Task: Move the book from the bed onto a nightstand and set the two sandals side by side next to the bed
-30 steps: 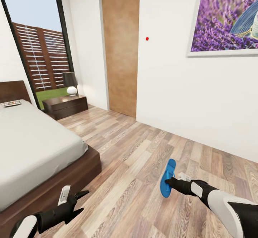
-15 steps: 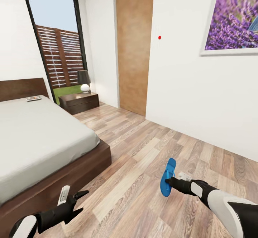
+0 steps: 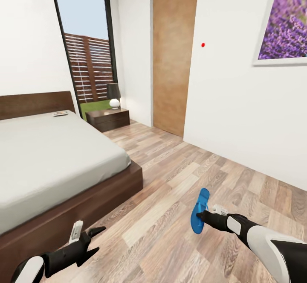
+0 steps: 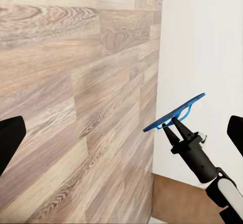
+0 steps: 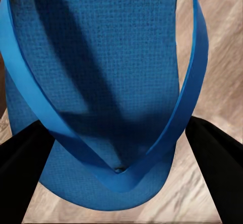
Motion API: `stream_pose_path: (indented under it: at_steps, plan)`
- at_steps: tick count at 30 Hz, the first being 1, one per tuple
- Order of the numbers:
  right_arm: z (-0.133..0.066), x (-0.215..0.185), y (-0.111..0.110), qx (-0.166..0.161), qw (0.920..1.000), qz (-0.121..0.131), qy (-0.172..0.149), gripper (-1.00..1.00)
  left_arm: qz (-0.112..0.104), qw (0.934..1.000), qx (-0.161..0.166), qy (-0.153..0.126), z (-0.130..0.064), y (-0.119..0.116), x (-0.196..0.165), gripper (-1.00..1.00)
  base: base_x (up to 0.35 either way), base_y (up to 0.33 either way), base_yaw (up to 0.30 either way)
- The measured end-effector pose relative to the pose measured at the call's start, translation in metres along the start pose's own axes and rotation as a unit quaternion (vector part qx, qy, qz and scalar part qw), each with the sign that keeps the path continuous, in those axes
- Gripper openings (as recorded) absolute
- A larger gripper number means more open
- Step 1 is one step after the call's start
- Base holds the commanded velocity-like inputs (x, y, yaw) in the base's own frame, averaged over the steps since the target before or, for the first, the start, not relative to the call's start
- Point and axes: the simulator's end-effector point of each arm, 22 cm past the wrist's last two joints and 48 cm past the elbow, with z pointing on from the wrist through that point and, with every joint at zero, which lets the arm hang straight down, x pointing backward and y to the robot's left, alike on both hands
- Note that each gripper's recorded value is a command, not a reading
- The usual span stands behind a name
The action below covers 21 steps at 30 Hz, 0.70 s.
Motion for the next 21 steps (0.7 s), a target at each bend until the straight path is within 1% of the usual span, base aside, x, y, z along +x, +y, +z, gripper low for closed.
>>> stream_pose_path:
  at_steps: [5, 13, 21]
  plan:
    - [0.0000, 0.0001, -0.0002, 0.000, 1.0000, 0.000, 0.000, -1.00, 0.000, 1.0000, 0.000, 0.000, 0.0000, 0.0001, 0.0001, 1.00, -0.218, 0.024, 0.265]
    - [-0.0001, 0.0003, -0.0001, 0.000, 1.0000, 0.000, 0.000, -1.00, 0.001, 1.0000, -0.001, -0.001, -0.0007, 0.0004, -0.0007, 1.00, -0.165, 0.092, 0.266]
    - [-0.0002, 0.0002, 0.0000, 0.000, 1.0000, -0.001, 0.000, -1.00, 0.000, 1.0000, -0.001, -0.002, -0.0014, 0.0008, -0.0016, 1.00, -0.049, 0.035, 0.266]
